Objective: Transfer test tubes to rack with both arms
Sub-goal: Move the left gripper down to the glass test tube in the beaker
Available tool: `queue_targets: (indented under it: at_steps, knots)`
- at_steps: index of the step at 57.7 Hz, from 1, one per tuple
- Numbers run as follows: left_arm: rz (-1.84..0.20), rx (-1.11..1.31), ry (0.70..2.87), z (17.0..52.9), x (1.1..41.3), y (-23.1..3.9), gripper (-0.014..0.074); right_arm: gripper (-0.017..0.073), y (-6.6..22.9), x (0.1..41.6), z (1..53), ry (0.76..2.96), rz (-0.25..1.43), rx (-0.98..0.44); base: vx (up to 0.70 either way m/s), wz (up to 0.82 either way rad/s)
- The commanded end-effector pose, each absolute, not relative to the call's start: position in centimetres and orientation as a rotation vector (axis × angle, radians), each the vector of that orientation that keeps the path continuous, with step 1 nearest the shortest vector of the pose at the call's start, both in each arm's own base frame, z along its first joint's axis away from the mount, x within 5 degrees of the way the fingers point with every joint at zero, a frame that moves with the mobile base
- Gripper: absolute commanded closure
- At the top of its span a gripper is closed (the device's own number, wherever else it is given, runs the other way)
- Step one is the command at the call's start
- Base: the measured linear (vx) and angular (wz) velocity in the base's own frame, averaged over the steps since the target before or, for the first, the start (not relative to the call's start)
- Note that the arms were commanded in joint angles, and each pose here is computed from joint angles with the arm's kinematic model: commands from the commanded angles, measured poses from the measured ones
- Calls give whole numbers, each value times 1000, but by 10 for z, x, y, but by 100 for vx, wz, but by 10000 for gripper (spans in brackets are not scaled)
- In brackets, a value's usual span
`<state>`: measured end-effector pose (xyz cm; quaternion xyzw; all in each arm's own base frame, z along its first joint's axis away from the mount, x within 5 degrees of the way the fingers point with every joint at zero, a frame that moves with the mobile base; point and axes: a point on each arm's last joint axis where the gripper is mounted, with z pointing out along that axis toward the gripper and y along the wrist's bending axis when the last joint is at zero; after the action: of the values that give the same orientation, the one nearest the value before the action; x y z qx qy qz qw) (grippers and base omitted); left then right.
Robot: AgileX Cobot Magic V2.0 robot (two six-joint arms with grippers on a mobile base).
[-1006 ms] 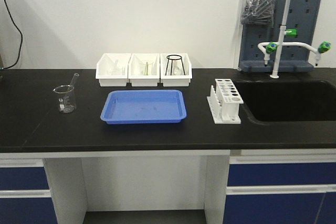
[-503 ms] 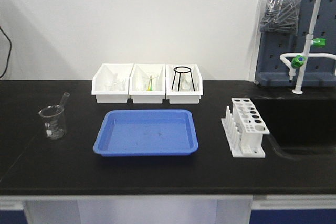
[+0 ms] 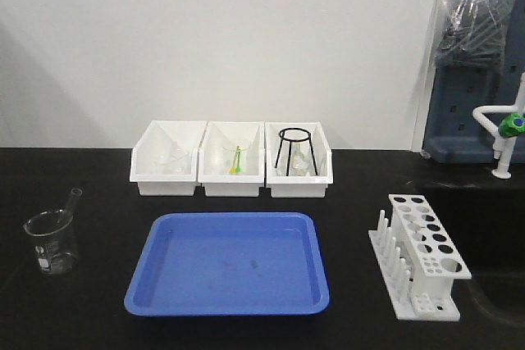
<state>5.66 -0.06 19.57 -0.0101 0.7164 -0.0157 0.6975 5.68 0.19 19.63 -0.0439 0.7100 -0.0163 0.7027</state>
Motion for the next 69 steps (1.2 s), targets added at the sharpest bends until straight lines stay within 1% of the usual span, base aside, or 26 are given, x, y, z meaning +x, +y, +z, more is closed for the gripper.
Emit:
queue_targets:
  at_steps: [1, 33, 69]
  knots:
    - [-51, -28, 1493, 211, 55, -1, 599, 572, 3, 56, 199, 1504, -34, -99, 31, 4]
    - [-51, -28, 1493, 211, 55, -1, 599, 572, 3, 56, 199, 1504, -34, -99, 23, 2]
    - [-51, -28, 1493, 211, 55, -1, 599, 572, 3, 56, 199, 1504, -34, -99, 6, -1]
